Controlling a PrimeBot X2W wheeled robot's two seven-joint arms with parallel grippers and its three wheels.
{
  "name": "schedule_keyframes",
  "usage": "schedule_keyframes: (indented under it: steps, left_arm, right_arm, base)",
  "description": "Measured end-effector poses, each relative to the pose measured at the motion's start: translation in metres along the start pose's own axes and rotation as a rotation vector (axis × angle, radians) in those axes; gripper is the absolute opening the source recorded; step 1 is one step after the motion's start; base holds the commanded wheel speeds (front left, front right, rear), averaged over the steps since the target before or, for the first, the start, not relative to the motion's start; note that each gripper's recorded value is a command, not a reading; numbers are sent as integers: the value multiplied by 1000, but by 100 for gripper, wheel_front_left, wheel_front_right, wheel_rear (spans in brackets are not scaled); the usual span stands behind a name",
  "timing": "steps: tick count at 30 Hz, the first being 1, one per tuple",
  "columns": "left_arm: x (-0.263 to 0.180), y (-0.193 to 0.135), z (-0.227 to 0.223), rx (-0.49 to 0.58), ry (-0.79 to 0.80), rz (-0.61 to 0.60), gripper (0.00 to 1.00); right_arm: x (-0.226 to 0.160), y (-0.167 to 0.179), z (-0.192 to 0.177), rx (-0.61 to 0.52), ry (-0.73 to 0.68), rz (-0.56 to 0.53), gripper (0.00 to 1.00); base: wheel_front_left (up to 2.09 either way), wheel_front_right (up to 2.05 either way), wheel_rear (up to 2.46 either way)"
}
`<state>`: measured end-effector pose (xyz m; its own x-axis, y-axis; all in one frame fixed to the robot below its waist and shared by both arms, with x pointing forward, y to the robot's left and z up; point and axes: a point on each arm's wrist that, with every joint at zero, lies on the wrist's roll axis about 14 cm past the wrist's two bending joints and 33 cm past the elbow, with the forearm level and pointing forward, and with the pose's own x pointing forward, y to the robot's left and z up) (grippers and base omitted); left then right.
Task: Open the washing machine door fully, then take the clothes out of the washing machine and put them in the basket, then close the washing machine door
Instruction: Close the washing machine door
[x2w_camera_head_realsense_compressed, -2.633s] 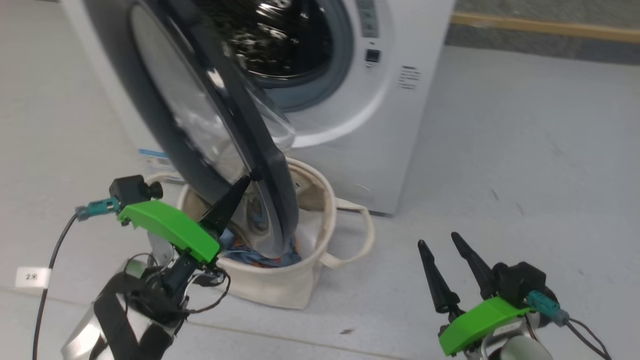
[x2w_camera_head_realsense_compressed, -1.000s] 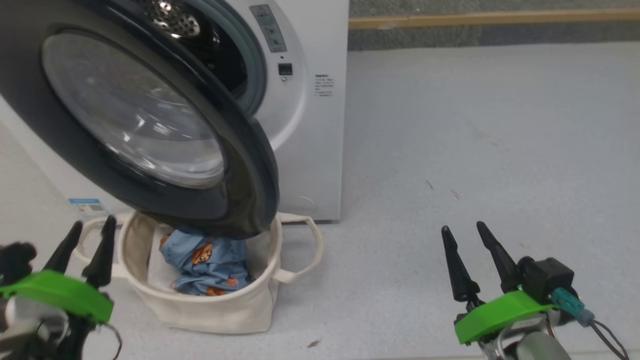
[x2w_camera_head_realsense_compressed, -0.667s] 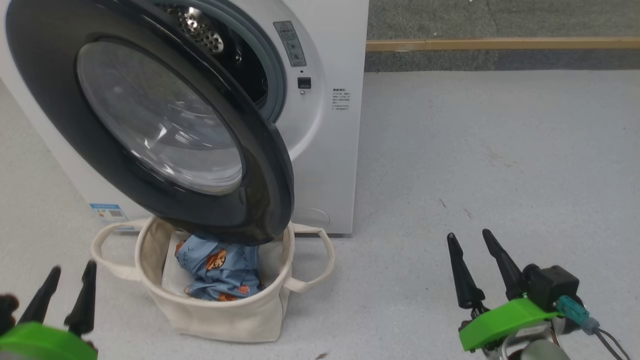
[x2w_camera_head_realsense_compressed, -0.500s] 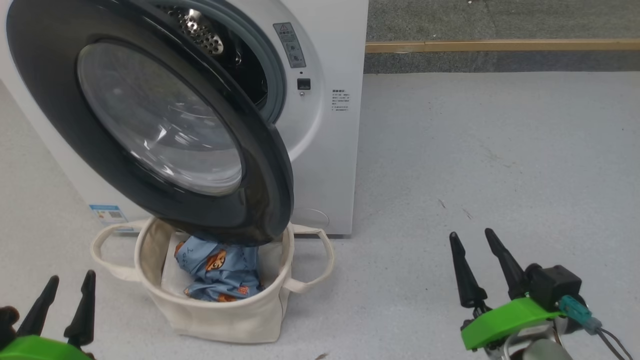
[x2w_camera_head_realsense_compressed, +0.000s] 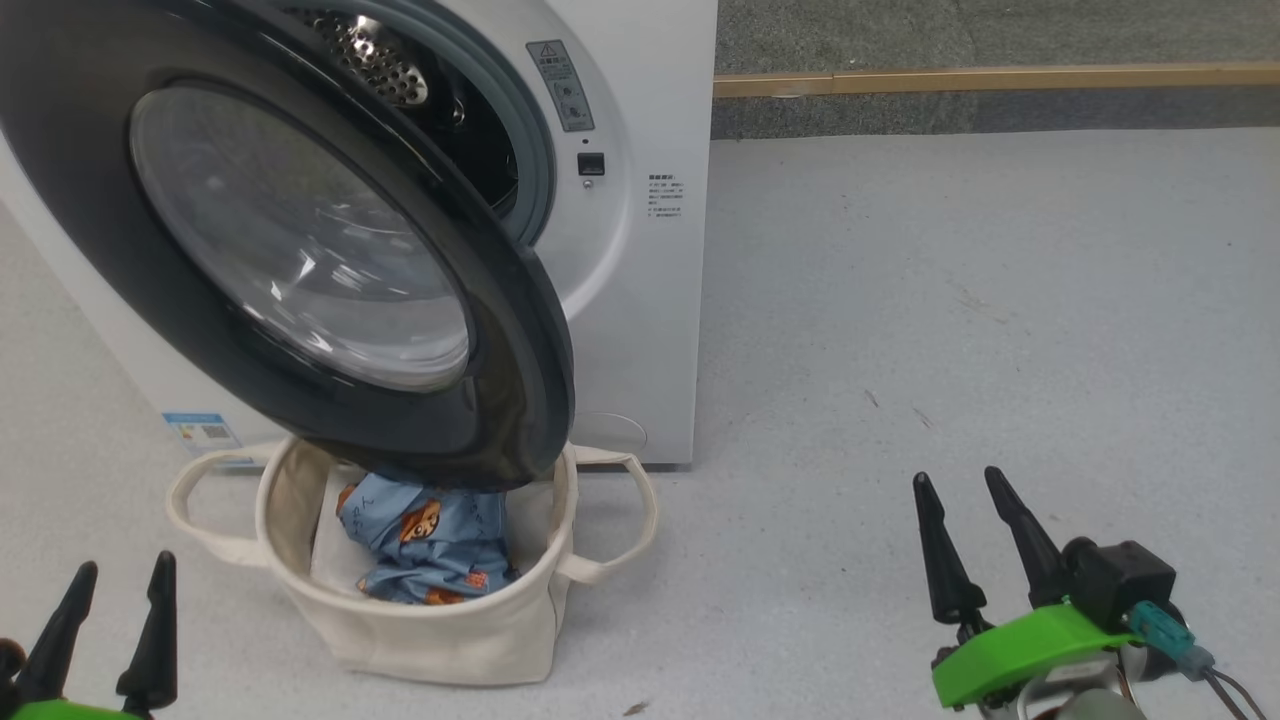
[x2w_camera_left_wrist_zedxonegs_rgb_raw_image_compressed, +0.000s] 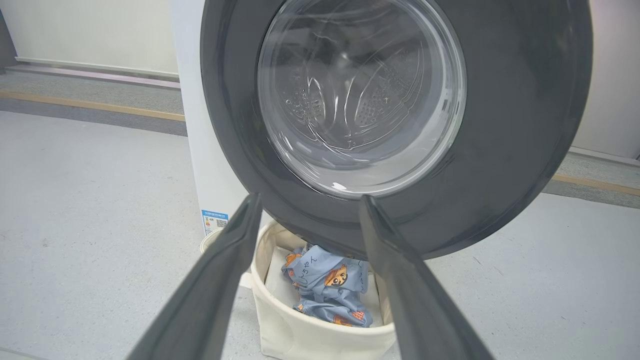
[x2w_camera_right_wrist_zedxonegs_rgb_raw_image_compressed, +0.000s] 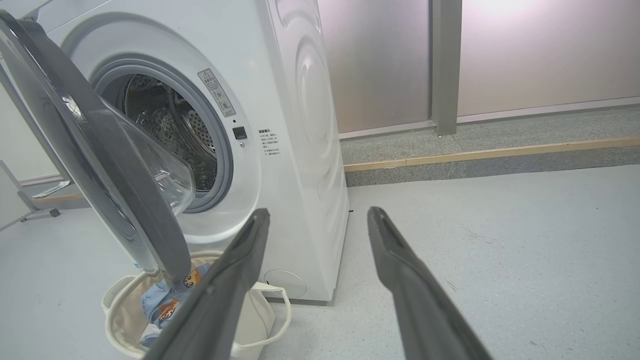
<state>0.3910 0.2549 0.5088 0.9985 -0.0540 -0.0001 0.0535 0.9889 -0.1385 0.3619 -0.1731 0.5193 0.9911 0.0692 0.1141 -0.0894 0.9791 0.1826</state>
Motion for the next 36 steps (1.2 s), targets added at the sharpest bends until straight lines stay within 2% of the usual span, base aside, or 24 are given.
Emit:
schedule_keyframes:
  steps: [13, 14, 22, 26, 36]
  left_arm:
    - [-1, -2, 3, 1, -17, -13, 100]
    - [-1, -2, 2, -6, -18, -10, 100]
    - [-2, -1, 0, -11, -19, -4, 100]
    - [-5, 0, -2, -11, -16, 5, 100]
    - [-15, -4, -8, -6, -11, 18, 100]
  right_arm:
    - [0, -6, -3, -5, 9, -19, 100]
    - [-2, -8, -9, -3, 28, -25, 0]
    - [-2, -17, -15, 9, 47, -59, 0]
    - [5, -10, -9, 22, 27, -40, 0]
    - [51, 62, 26, 54, -54, 190, 0]
  base:
    - [0, 0, 0]
    - [0, 0, 0]
    - [0, 0, 0]
    - [0, 0, 0]
    - [0, 0, 0]
